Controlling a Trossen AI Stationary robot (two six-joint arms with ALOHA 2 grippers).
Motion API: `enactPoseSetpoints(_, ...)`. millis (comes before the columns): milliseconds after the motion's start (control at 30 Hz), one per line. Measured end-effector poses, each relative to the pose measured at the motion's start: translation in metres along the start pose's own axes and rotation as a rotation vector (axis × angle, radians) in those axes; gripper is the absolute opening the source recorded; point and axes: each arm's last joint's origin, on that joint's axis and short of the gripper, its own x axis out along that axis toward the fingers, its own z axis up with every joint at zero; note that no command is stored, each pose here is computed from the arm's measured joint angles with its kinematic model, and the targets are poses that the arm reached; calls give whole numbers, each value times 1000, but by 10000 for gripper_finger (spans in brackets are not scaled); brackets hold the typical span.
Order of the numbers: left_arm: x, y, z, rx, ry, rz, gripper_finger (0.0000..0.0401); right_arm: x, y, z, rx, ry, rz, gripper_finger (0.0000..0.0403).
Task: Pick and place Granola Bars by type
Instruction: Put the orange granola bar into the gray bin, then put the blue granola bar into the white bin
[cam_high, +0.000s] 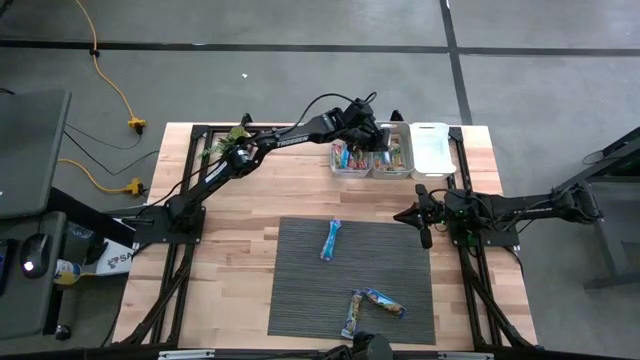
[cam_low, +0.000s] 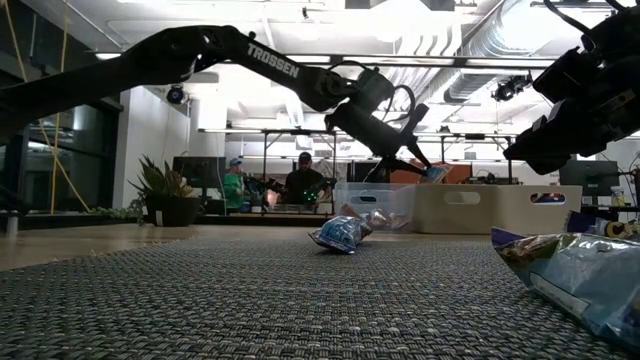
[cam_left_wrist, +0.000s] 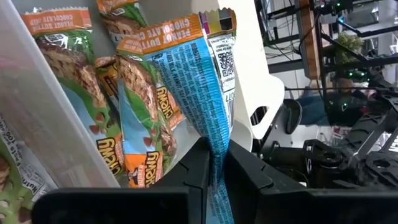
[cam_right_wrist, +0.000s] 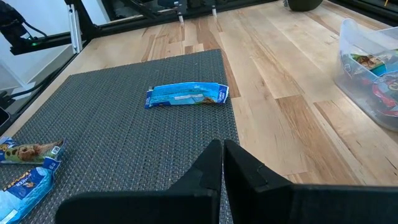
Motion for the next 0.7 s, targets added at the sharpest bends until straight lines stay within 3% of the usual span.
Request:
enactPoseSetpoints(467,0,-6,3,-5,-20,-62,196,0,0,0,0,0,0,0)
enactPoseSetpoints(700,-3,-17,10,-26,-51,-189,226,0,0,0,0,0,0,0)
